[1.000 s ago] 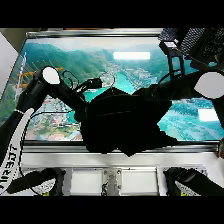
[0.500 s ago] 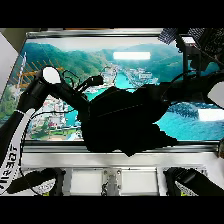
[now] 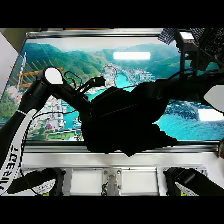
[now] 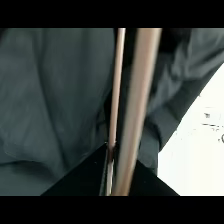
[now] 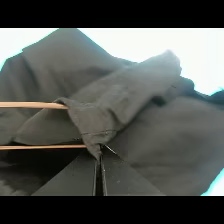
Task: Fold the clothes and pants, and hang the long-sleeved shirts on hangers.
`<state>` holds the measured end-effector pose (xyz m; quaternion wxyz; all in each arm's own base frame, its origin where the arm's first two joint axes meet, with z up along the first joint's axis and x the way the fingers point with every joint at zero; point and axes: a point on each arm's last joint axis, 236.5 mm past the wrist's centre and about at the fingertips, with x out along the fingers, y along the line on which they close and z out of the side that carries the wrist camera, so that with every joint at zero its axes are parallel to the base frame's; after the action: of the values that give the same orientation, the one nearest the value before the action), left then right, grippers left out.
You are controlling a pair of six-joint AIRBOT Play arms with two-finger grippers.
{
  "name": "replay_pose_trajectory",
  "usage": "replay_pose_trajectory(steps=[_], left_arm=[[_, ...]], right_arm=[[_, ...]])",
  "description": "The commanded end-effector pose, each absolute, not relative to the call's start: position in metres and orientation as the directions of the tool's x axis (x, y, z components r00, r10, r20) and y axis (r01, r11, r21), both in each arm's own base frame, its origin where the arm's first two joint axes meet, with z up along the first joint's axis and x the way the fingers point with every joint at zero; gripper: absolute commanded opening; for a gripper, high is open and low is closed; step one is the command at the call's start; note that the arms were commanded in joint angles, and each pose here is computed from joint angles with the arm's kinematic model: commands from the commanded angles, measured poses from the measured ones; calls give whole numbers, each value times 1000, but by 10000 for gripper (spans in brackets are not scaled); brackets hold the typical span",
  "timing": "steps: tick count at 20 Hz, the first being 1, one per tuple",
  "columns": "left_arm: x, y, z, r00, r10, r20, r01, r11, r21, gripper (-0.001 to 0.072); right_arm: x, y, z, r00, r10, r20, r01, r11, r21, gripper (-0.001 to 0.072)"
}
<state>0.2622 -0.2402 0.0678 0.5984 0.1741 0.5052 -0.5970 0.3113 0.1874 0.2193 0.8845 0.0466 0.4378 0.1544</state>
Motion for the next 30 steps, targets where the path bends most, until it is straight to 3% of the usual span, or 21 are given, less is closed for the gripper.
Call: replay_pose_trajectory(steps=[1,11,12,13,14,17,19,22,24,30], left_arm=[[265,-249,68,-203,-548,-811,902,219,-373,7],[266,-249,68,-197,-550,-812,902,222,-370,7],[266,-249,68,-197,-550,-812,902,222,-370,7],[266,-249,68,-198,-550,-812,902,222,-370,7],[266,-249,68,-199,-549,-812,902,222,-371,7],[265,-249,68,-201,-548,-812,902,221,-372,7],[266,-249,68,-200,-549,-812,902,221,-371,7],[265,-249,68,-200,-549,-812,902,221,-372,7],[265,-249,68,-201,-548,-812,902,221,-372,8],[266,-248,67,-200,-547,-813,902,222,-371,8]], right_arm=[[304,220,218,543,384,-747,-312,918,246,8],[292,261,227,525,486,-699,-407,865,295,24],[291,261,227,520,488,-701,-410,863,296,150],[289,260,225,514,484,-708,-423,861,281,455],[286,257,223,505,475,-721,-450,858,250,679],[285,229,220,491,432,-756,-487,856,173,679],[285,211,222,453,463,-762,-518,832,197,680],[278,206,235,328,635,-700,-665,681,306,679],[292,195,246,324,705,-631,-701,627,341,679],[329,146,249,435,674,-597,-610,708,356,680]])
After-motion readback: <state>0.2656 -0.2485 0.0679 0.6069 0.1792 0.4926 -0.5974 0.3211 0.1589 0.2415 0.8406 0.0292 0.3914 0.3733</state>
